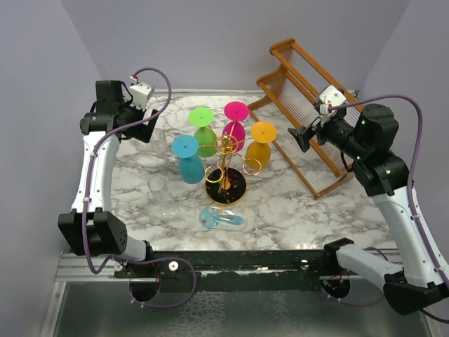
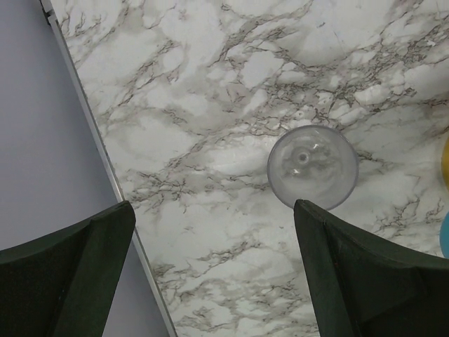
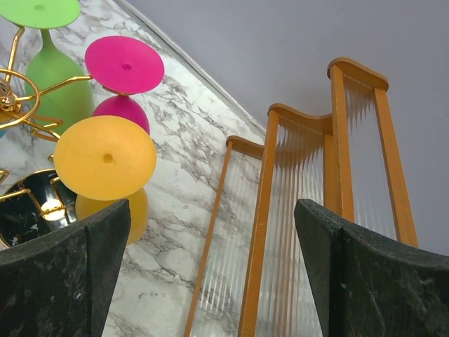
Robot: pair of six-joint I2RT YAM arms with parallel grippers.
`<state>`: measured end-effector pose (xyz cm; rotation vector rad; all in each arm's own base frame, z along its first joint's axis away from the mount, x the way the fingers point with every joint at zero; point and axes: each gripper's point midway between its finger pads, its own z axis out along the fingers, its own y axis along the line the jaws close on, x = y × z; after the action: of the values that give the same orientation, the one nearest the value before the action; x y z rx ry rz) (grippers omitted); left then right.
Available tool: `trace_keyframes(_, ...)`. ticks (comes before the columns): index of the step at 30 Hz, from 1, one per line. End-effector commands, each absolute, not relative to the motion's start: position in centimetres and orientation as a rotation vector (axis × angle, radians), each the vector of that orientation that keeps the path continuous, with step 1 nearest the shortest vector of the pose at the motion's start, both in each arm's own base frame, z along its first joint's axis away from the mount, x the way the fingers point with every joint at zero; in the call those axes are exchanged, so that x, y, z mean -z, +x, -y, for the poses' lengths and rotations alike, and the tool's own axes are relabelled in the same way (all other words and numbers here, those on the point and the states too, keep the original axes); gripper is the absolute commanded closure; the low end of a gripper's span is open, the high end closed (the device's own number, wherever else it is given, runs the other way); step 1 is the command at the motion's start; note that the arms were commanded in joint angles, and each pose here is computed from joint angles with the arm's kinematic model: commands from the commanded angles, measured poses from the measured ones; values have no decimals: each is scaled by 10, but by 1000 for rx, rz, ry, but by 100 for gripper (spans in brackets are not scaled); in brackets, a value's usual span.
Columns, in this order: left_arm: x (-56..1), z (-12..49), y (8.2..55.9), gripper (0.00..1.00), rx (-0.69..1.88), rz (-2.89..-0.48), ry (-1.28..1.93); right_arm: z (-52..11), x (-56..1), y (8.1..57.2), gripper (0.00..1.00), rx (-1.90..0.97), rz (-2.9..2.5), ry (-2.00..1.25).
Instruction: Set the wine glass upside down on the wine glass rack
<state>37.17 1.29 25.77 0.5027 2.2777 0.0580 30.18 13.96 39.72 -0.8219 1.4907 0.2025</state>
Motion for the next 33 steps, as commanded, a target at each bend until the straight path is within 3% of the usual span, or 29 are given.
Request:
trace_keyframes(1, -267, -12, 386, 1, -47, -2252, 510, -142, -398, 301, 0, -215, -1483, -838)
trace_keyframes(9, -254, 0, 403, 1, -18, -2278, 552, -140, -395, 304, 0, -204, -1490, -833)
trace_keyframes(10, -250, -5, 401, 1, -22, -2344, 289, -140, -395, 304, 0, -203, -1491, -834)
trace_keyframes(11, -253, 45, 397, 38, 298, -2282, 444, -140, -395, 304, 0, -203, -1490, -833)
trace_keyframes(17, -242, 52, 401, 56, 295, -2301, 491, -140, -393, 304, 0, -202, -1493, -835)
trace_keyframes(26, -239, 48, 403, 59, 239, -2311, 511, -139, -391, 303, 0, -199, -1494, -835)
trace_keyframes(27, -271, 48, 443, 59, 176, -2108, 511, -140, -391, 303, 0, -201, -1495, -835)
trace_keyframes(28, -241, 48, 407, 59, 225, -2292, 514, -140, -390, 303, 0, -202, -1495, -837)
trace_keyframes(33, -235, 43, 401, 63, 200, -2331, 520, -140, -390, 303, 0, -203, -1493, -838)
